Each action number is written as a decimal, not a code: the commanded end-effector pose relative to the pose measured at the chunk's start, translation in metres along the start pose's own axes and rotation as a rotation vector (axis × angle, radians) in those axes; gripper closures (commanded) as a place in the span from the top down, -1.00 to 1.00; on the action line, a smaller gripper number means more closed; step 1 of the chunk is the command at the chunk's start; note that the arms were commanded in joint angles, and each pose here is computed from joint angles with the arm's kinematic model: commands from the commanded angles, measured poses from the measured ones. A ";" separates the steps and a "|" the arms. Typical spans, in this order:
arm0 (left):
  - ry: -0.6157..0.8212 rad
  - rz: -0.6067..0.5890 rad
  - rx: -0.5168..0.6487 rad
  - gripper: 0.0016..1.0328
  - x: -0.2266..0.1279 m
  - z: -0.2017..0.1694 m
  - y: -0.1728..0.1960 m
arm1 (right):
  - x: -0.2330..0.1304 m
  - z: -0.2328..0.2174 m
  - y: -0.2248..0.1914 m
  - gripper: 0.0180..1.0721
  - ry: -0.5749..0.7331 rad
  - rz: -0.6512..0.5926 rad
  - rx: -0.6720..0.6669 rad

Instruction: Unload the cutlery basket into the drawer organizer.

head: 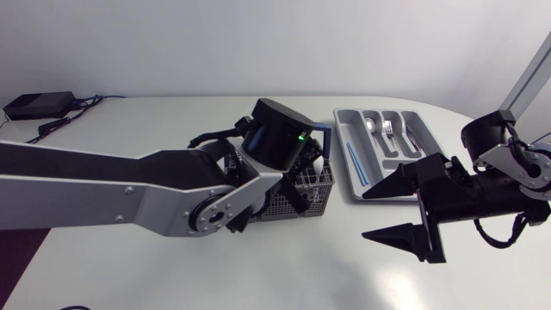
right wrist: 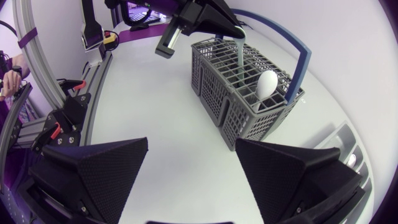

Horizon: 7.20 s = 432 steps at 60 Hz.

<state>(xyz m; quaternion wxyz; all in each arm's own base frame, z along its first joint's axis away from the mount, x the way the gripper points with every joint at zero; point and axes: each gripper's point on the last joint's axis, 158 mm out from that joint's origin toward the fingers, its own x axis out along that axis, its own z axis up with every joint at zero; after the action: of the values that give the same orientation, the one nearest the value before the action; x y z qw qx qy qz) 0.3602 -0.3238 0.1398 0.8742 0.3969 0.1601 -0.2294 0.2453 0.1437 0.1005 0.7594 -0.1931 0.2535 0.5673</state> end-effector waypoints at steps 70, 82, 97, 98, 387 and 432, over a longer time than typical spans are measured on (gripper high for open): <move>-0.174 0.023 -0.048 -0.78 -0.083 0.067 0.062 | -0.015 0.038 -0.009 0.93 -0.059 -0.086 -0.058; -0.194 -0.064 -0.186 -0.78 -0.087 0.081 0.063 | -0.013 0.060 -0.023 0.91 -0.105 -0.226 -0.113; -0.143 -0.295 -0.430 -0.78 -0.056 0.085 0.050 | 0.001 0.086 -0.015 0.85 -0.140 -0.393 -0.204; -0.139 -0.314 -0.443 -0.78 -0.054 0.085 0.049 | 0.001 0.089 -0.015 0.85 -0.149 -0.400 -0.202; 0.038 -0.652 -0.502 0.69 0.020 0.022 -0.068 | -0.070 -0.133 -0.161 0.93 0.375 -0.341 -0.381; 0.008 -0.560 -0.513 0.17 0.045 0.013 -0.073 | -0.068 -0.123 -0.133 0.93 0.296 -0.351 -0.354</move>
<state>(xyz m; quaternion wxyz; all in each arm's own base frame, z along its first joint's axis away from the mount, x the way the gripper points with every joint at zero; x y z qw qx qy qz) 0.3631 -0.3890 0.1010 0.8516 0.1114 0.2988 -0.4160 0.3444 -0.0194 0.0475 0.7516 -0.4544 0.2169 0.4261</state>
